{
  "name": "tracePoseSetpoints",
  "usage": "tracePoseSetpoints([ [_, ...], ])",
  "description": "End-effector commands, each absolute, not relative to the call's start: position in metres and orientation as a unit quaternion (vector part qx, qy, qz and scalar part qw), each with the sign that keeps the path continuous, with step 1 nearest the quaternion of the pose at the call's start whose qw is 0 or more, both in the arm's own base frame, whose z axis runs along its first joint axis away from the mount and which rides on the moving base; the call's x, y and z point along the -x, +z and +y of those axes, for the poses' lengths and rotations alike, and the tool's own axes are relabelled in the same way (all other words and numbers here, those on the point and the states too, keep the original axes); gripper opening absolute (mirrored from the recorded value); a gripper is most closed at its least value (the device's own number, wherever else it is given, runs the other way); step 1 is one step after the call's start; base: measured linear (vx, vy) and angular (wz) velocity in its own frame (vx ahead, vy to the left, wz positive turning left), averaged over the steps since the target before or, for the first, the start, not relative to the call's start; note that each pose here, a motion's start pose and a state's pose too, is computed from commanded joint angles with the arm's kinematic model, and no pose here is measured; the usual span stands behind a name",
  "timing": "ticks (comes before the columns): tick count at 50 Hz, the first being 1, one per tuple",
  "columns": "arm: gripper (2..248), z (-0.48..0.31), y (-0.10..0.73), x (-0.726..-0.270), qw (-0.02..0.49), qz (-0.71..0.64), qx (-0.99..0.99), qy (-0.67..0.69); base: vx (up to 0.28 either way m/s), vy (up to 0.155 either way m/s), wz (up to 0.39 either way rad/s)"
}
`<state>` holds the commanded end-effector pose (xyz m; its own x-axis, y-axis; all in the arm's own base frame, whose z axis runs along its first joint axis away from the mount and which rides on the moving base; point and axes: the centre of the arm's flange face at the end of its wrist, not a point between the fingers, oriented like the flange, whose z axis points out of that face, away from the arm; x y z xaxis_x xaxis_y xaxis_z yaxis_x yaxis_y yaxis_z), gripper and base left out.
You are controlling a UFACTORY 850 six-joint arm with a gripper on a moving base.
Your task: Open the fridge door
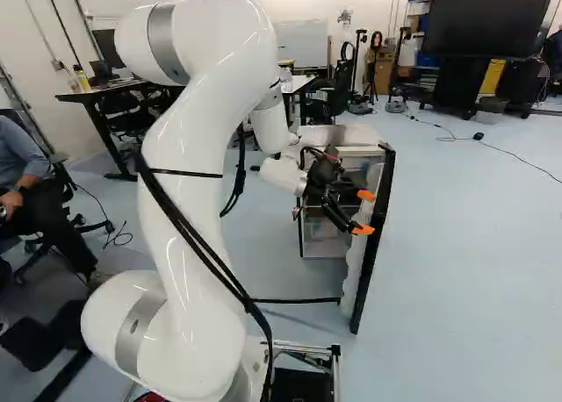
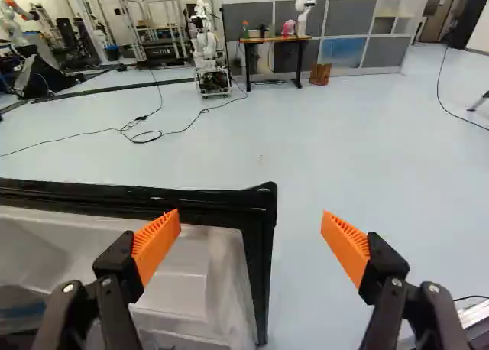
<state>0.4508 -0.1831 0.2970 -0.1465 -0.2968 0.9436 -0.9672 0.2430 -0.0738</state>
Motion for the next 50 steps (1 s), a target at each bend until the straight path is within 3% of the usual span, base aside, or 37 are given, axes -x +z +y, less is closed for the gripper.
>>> tracePoseSetpoints([
  [50, 247, -0.298, 0.299, -0.472, 0.463, -0.743, -0.345, 0.338, 0.000, 0.000, 0.000],
])
